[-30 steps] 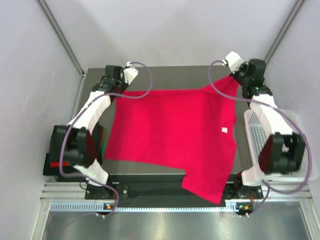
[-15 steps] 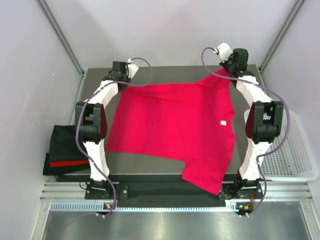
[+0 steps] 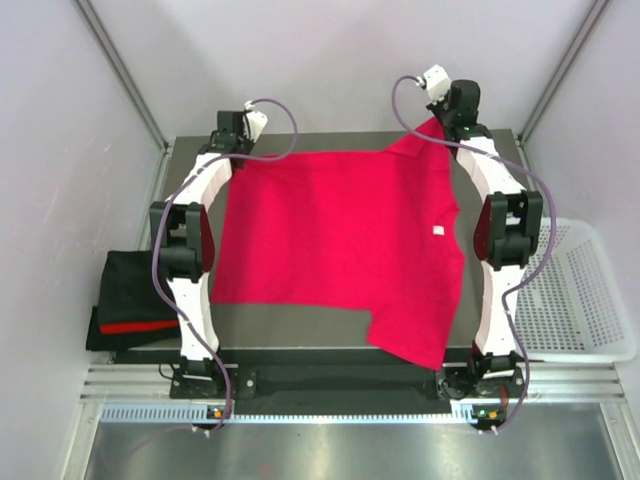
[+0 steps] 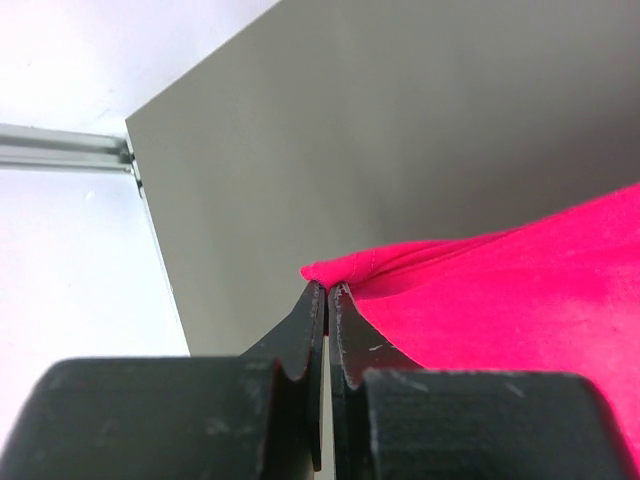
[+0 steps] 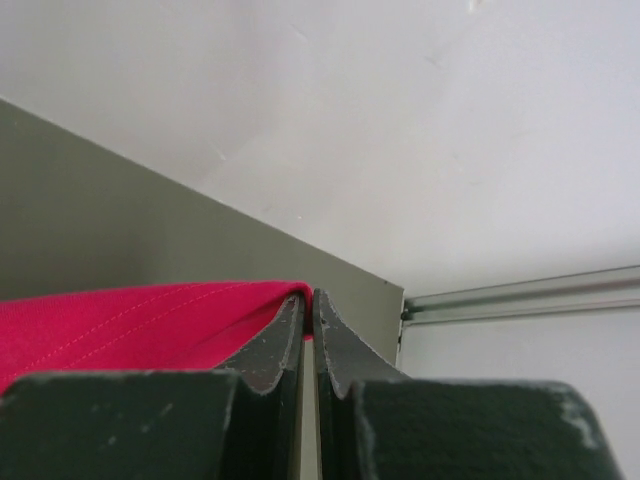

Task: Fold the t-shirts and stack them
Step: Flatten the tshirt out, then fold the tshirt

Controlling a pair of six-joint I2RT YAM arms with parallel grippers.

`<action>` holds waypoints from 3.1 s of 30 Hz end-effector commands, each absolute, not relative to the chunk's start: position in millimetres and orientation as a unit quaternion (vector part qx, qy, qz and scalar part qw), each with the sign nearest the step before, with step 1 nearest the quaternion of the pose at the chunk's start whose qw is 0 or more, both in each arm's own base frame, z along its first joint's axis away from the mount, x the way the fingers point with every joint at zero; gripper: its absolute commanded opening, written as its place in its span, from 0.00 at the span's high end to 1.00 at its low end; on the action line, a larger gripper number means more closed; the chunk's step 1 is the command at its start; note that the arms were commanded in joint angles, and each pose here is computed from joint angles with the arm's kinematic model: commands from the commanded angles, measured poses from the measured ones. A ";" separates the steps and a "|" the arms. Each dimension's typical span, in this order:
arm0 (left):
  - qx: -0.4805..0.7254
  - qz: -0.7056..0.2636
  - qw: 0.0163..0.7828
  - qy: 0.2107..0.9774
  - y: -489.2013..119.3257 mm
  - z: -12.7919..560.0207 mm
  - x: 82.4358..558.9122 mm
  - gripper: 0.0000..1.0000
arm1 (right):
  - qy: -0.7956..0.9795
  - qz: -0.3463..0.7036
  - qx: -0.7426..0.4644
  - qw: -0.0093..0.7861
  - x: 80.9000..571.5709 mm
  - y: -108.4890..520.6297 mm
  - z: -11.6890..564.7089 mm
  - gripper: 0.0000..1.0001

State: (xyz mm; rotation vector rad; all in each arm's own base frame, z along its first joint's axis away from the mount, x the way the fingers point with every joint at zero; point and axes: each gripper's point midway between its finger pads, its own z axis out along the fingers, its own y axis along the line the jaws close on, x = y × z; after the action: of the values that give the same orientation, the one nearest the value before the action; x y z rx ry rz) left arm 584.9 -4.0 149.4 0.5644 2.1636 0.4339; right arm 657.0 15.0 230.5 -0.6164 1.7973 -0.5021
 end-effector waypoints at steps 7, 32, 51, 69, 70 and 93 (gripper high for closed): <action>0.189 0.174 0.480 0.839 -5.0 171.2 633.1 1.00 | 0.723 -0.259 -0.215 0.603 674.4 2.3 278.6 1.00; 0.185 0.095 0.467 0.859 -30.9 180.0 574.6 1.00 | 0.794 -0.190 -0.229 0.530 509.5 -10.8 263.3 1.00; 0.184 0.109 0.466 0.859 -21.6 186.4 536.3 1.00 | 0.826 -0.142 -0.222 0.499 443.5 -1.4 223.6 1.00; 0.170 0.112 0.435 0.877 -9.5 142.4 491.1 1.00 | 0.850 -0.075 -0.216 0.474 387.1 20.5 181.0 1.00; 0.169 0.112 0.432 0.879 -8.6 139.6 488.8 1.00 | 0.851 -0.075 -0.217 0.472 385.1 20.0 178.7 1.00; 0.102 0.129 0.398 0.902 17.2 127.7 453.7 0.85 | 0.857 0.011 -0.238 0.456 354.8 52.4 154.2 1.00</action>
State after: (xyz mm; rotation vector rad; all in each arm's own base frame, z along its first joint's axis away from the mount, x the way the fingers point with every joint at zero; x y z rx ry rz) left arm 438.4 6.9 68.3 0.3664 2.4156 0.2841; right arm 351.8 42.0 132.5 -0.5907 2.1945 -0.0080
